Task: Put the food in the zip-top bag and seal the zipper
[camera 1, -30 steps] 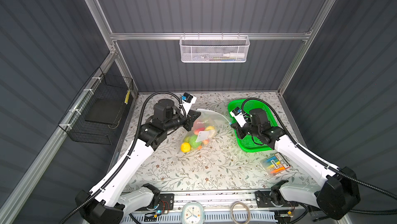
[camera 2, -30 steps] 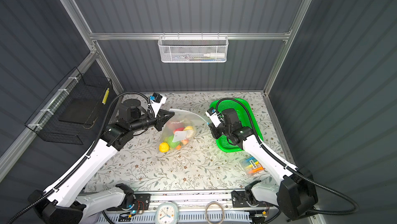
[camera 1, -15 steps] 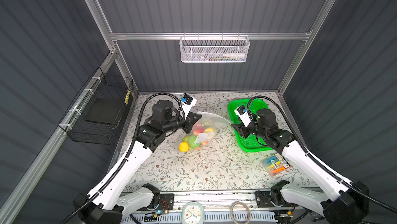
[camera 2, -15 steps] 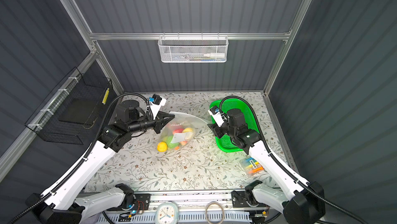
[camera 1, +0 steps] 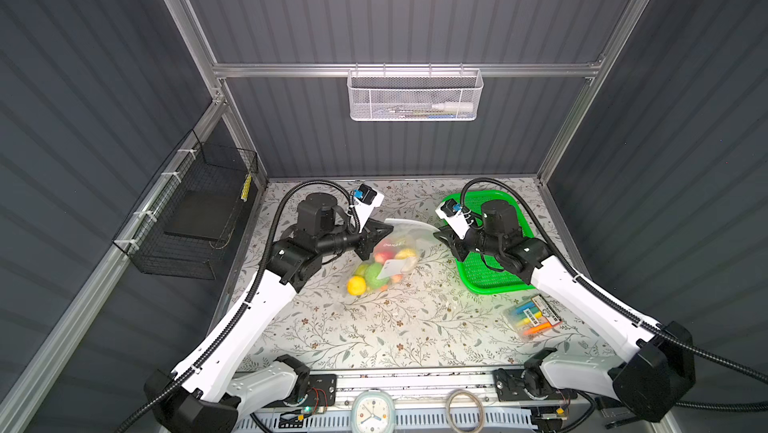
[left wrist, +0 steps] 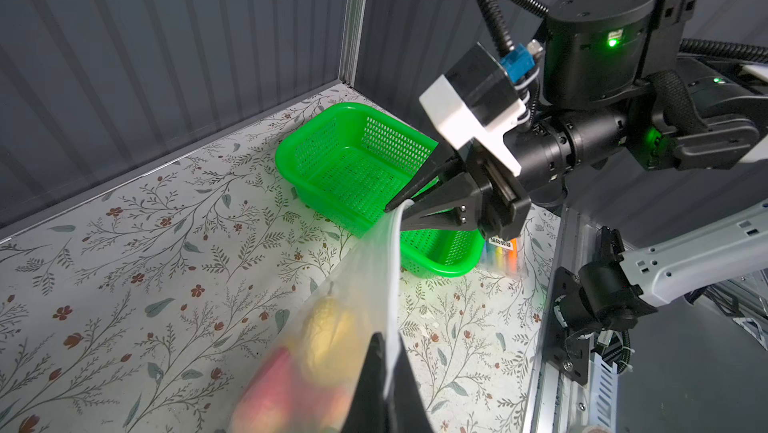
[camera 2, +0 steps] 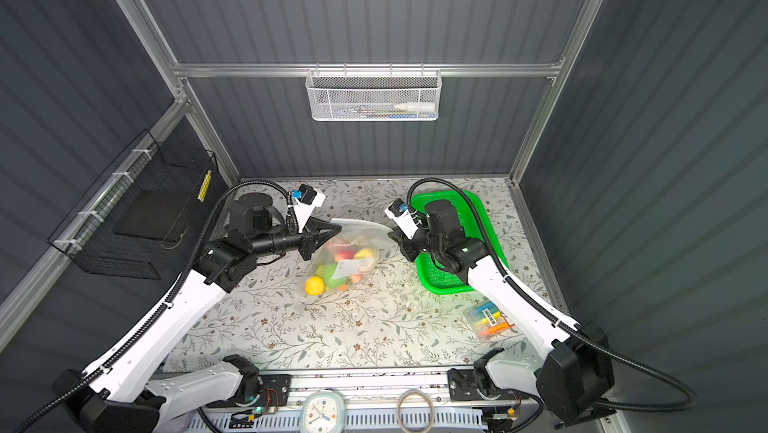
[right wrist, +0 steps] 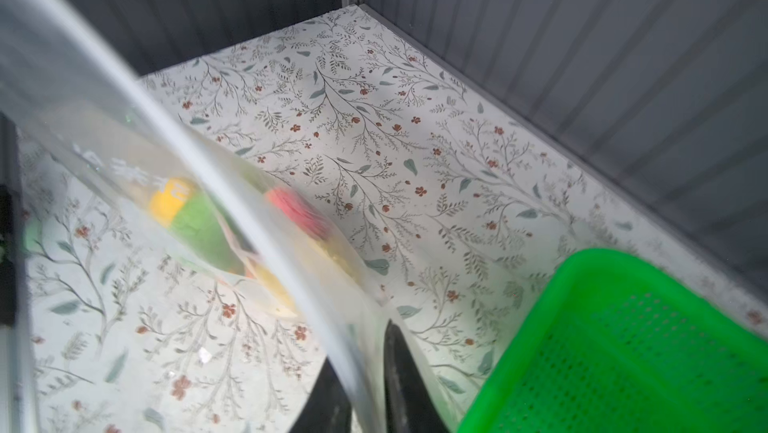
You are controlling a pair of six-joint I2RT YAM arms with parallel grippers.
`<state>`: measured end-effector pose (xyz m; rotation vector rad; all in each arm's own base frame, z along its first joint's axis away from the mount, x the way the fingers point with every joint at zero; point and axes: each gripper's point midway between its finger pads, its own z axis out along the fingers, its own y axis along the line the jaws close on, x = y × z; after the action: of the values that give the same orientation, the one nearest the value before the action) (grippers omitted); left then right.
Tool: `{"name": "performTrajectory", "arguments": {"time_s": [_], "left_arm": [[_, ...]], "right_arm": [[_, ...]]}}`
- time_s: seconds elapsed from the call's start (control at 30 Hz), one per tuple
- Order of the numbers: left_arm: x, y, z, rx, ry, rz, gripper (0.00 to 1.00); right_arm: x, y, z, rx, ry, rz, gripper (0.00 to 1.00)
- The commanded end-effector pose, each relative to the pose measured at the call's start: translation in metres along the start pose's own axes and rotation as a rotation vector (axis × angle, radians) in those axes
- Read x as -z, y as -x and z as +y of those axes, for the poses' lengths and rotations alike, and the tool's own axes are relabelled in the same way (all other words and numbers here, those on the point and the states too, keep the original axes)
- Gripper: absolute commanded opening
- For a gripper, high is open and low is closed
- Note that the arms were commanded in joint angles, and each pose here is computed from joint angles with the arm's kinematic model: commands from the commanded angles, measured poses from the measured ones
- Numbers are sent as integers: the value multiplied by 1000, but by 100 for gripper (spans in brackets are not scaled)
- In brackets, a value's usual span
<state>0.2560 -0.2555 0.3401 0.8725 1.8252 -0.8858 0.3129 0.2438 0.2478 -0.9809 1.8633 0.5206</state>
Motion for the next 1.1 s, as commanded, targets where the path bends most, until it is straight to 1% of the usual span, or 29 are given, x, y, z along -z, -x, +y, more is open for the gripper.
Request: {"name": "performTrajectory", "arguments": {"time_s": [0.0,0.17,0.2,0.23,0.4,0.57,0.7,0.8,0.93,0.97,1.03,1.07], "left_arm": [[11,12,-12,0,-30,-27,0],[24,25,-28,15,-78,-68,0],[26,27,-30,19,-85,-77,0],[29,28,-33,21,-95,-85,0],[37,18,-38,50,-98,-101,0],[43,0,-36,96,-67,-85,0],[43,-16,-29,137,-26,-80,0],[38,-31,-15,177,40,-70,0],[31,-48,10,216,155,-51,0],[30,-51,19,223,198,-48,0],[29,-52,30,231,256,-47,0],[30,-51,35,231,286,-53,2]], "right_arm": [[15,28,2,22,-11,-68,0],[44,52,19,39,3,-139,0],[57,61,25,43,3,-169,0],[64,63,30,36,15,-173,0],[89,60,61,-34,118,-134,0],[99,47,98,-92,231,-90,0],[97,35,116,-142,296,-41,0],[83,26,119,-179,312,-18,0],[59,22,105,-192,246,-12,0],[52,21,99,-193,213,-10,0],[40,29,83,-163,132,-47,0],[34,32,75,-147,98,-55,0]]}}
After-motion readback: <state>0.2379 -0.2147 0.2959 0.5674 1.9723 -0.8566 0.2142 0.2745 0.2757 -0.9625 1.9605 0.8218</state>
